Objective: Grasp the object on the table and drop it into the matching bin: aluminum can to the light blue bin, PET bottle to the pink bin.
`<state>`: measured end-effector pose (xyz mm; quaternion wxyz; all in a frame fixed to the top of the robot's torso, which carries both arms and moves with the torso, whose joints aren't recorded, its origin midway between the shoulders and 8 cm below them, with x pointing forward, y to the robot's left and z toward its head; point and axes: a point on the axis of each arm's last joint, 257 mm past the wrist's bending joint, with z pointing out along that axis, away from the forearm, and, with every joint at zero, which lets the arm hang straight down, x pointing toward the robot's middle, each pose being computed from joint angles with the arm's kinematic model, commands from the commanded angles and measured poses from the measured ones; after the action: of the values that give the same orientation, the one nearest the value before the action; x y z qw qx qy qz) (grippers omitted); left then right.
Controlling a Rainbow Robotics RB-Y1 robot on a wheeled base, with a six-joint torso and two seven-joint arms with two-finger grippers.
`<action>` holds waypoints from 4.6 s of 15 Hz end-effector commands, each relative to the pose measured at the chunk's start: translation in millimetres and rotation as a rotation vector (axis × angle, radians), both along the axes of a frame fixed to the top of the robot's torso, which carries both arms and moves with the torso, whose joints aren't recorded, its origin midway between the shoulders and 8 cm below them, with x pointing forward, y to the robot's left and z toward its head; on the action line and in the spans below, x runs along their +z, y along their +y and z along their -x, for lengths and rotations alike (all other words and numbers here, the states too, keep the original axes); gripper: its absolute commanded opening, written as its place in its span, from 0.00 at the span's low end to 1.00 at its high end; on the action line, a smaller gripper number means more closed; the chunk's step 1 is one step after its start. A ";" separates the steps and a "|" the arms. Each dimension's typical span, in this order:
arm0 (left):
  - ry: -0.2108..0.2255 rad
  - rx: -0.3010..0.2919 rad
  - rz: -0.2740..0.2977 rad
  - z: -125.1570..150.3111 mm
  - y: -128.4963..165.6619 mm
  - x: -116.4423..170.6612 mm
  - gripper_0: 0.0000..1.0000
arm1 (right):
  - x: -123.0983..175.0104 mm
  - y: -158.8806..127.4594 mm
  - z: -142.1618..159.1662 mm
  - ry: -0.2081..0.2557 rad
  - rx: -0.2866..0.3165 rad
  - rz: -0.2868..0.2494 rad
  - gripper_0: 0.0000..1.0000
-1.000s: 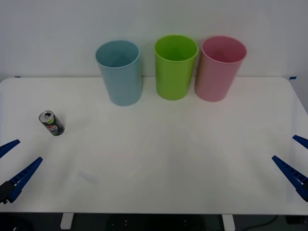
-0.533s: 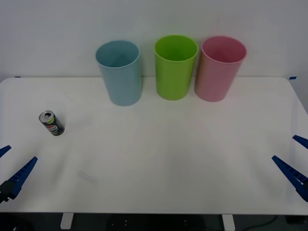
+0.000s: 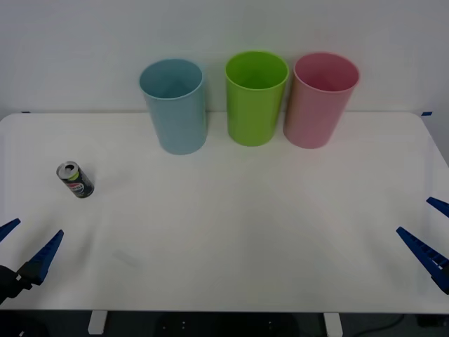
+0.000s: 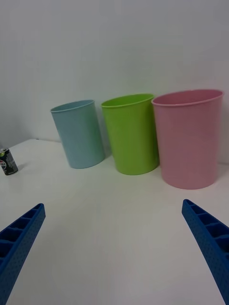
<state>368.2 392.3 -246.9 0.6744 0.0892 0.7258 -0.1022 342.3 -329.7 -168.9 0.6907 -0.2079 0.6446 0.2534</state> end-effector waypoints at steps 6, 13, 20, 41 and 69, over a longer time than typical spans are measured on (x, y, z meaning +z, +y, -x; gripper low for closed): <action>0.055 0.143 0.002 -19.5 22.3 -33.3 1.00 | 0.0 0.0 0.0 0.000 0.000 0.000 1.00; 0.055 0.174 0.066 -45.4 28.2 -43.7 1.00 | 0.0 0.0 0.0 0.000 0.000 0.000 1.00; 0.048 0.194 0.074 -81.1 24.4 -50.0 1.00 | 0.0 0.0 0.0 0.000 0.000 0.000 1.00; 0.082 0.260 0.050 -184.0 8.5 -59.0 1.00 | 0.0 0.0 0.0 0.000 0.000 0.000 1.00; 0.045 0.230 0.045 -198.9 -7.7 -40.5 0.00 | 0.0 0.0 0.0 0.000 0.000 0.000 1.00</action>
<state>568.7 384.9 -292.3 0.6627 -0.0153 0.7476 -0.0416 342.3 -329.7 -168.9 0.6907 -0.2079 0.6445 0.2535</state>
